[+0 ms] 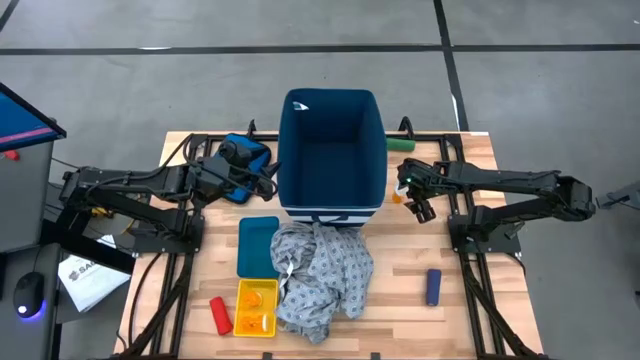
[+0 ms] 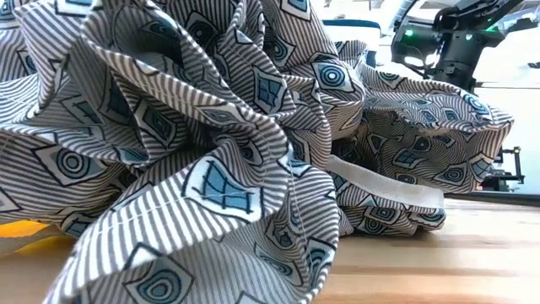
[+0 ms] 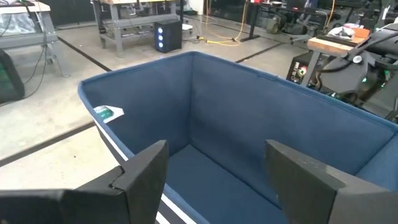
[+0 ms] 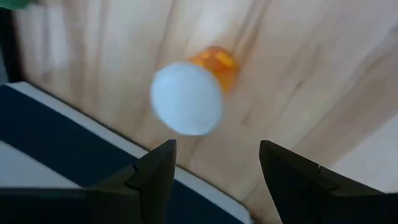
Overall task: Pick & place medical supplies in basket/bin
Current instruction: Put the orange pill bottle into the yellow bin
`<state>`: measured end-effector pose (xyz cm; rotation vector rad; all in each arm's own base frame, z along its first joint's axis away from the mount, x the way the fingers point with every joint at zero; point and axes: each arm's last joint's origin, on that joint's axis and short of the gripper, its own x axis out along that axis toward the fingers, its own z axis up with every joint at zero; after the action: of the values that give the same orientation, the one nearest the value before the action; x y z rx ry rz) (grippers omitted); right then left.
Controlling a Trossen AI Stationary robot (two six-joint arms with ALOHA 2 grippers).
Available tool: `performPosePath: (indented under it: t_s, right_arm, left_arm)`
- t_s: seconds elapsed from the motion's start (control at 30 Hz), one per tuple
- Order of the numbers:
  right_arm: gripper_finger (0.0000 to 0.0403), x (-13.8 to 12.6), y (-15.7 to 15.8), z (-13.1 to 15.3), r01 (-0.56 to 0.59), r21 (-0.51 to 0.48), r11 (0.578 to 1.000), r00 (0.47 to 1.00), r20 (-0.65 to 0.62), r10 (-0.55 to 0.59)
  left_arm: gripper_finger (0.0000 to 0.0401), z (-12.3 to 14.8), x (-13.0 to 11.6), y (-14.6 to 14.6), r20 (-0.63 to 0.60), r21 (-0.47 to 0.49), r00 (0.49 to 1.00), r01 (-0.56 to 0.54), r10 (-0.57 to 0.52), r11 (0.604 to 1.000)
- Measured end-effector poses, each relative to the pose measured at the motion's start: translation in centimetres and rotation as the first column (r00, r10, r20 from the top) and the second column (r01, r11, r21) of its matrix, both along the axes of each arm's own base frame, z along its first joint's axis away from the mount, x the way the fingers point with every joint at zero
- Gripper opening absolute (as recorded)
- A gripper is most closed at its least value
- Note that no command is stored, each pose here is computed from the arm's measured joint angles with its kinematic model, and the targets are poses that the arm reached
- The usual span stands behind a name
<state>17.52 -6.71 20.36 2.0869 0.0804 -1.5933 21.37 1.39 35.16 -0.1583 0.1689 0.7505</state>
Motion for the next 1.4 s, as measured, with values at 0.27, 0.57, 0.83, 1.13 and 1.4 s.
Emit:
performPosePath:
  t_s: [0.27,0.57,0.83,1.13,1.4]
  right_arm:
    - [0.0227,-0.3,-0.6,0.0,0.042,-0.016,0.999,0.999,-0.017,-0.043]
    - [0.0227,0.4,-1.4,-1.1,0.038,-0.015,0.999,0.998,-0.056,-0.038]
    - [0.0227,1.2,-1.9,-1.9,0.040,-0.011,0.999,0.997,-0.069,-0.041]
    - [0.0227,0.9,-2.1,-2.3,0.039,0.000,0.999,0.994,-0.104,-0.039]
    - [0.0227,0.9,-2.0,-2.0,0.034,-0.007,0.999,0.995,-0.089,-0.034]
  left_arm:
    - [0.0254,0.0,0.0,0.0,0.000,0.000,1.000,0.000,0.000,1.000]
    - [0.0254,0.0,0.0,0.0,0.000,0.000,1.000,-0.001,0.001,1.000]
    - [0.0254,0.0,0.0,0.0,0.002,-0.007,1.000,0.016,-0.016,1.000]
    - [0.0254,0.0,0.0,-0.1,0.002,-0.010,1.000,0.025,-0.025,1.000]
    - [0.0254,0.0,0.0,-0.1,0.002,-0.009,1.000,0.025,-0.025,1.000]
